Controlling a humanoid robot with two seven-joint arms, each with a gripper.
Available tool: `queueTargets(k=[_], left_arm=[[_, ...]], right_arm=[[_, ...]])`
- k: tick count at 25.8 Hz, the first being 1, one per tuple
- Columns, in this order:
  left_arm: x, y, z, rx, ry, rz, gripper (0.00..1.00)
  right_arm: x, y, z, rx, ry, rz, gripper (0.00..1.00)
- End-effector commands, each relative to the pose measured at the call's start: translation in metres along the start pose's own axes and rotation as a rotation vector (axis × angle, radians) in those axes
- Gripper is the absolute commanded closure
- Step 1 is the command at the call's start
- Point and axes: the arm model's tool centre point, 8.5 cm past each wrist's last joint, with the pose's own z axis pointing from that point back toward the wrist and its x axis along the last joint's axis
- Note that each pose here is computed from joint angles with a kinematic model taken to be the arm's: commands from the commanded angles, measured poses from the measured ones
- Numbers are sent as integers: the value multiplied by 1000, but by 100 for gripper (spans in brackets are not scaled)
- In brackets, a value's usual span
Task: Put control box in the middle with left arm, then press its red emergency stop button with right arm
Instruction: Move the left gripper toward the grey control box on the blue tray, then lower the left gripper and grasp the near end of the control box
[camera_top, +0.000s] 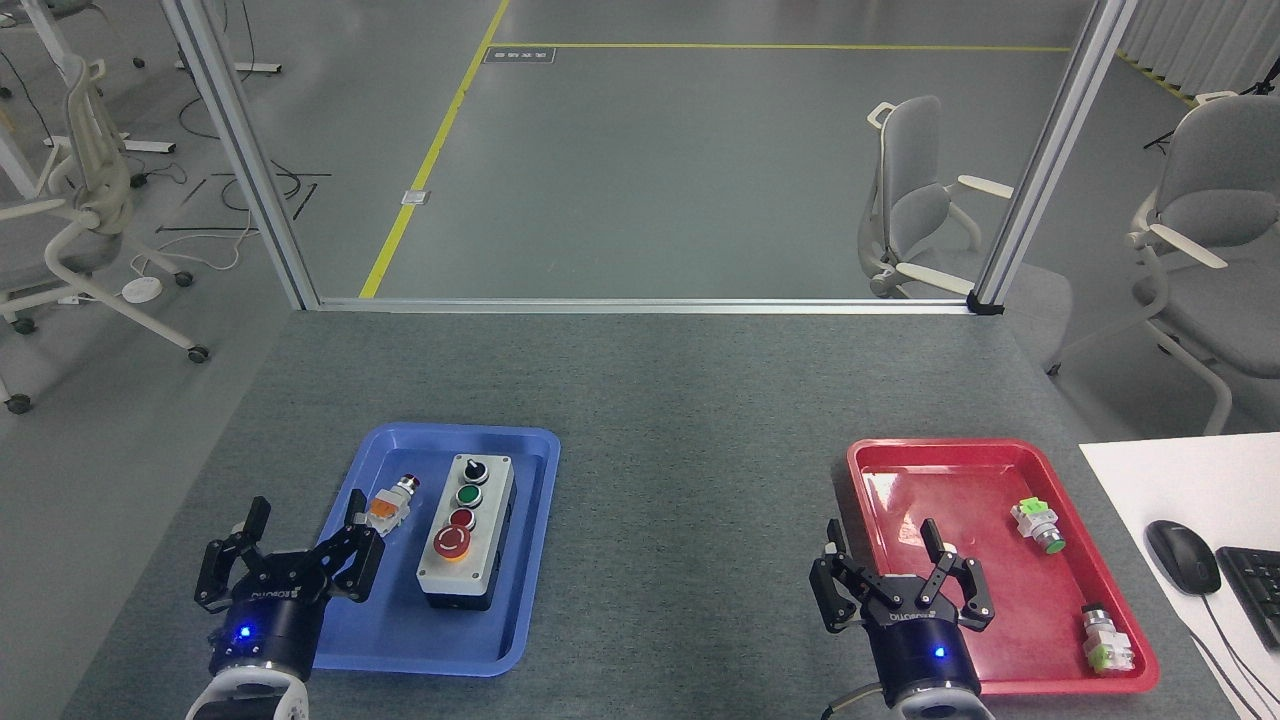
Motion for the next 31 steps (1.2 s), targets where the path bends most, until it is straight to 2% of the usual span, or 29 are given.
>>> queueTargets(k=[1,9,16,22,31], left_arm=[[0,0,0,4,-3,7,1],[0,10,0,55,14,16,1],[41,-7,42,14,-4,98,2],[70,-25,52,-32,5,-22,3],[92,-50,52,-98,29,-59,3]], right_arm=[[-1,0,0,0,3,1,2],[-1,0,1,-3,3,-2,2],[-4,2,3,1,8,1,2],[-6,2,3,2,15,-2,2],[-6,1,3,-1,13,-2,2]])
